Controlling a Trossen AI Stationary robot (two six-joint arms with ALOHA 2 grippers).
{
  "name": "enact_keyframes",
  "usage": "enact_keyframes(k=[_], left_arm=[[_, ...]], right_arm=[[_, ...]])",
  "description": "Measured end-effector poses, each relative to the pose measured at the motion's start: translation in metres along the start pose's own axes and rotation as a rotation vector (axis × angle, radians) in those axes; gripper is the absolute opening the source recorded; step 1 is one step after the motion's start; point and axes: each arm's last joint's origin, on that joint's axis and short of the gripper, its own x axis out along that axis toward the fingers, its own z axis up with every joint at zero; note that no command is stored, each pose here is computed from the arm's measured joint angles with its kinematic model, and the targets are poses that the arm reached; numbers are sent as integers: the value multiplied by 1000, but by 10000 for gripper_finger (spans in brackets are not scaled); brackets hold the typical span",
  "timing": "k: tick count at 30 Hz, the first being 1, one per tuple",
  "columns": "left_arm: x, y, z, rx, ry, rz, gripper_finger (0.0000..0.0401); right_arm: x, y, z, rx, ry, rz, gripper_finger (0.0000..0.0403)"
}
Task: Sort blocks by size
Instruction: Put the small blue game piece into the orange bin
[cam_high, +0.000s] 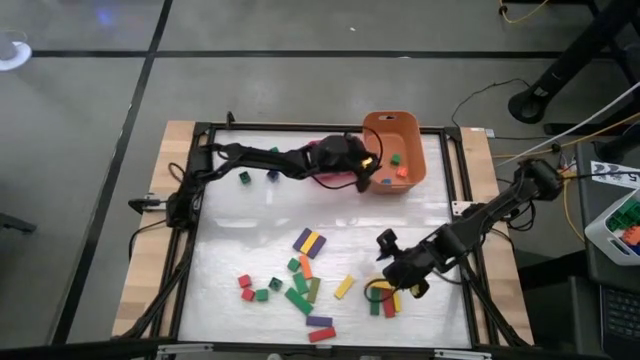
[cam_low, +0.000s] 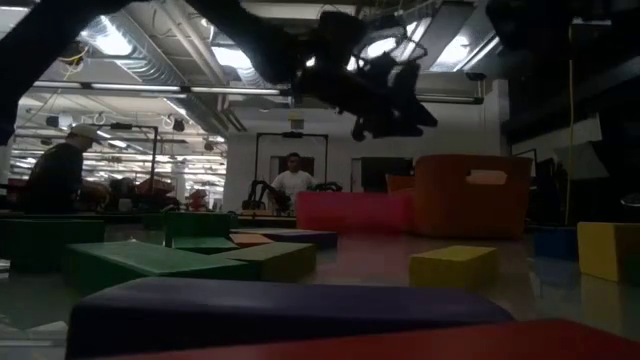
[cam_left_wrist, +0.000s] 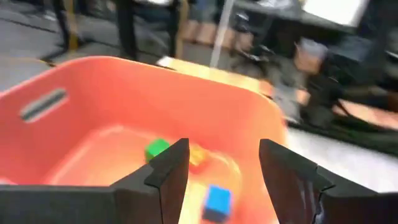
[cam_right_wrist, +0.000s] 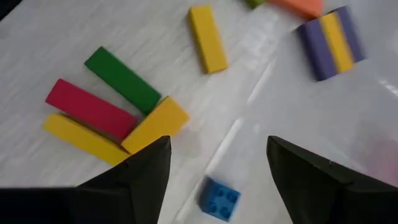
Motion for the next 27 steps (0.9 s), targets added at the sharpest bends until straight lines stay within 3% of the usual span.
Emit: enact_keyframes(k=[7,13,20,27], left_arm=[[-45,-14,20,101,256,-62,182],[-75,-25,37,112,315,-73,182],[-89,-51,38,150,360,-119,182],[-97,-78,26,228,445,-165,182]], right_arm=[[20,3,-7,29,136,3,264],[25,-6,-22,176,302,-59,264],[37,-19,-32,295,290,-62,264],[53,-18,-45,329,251,-39,264]])
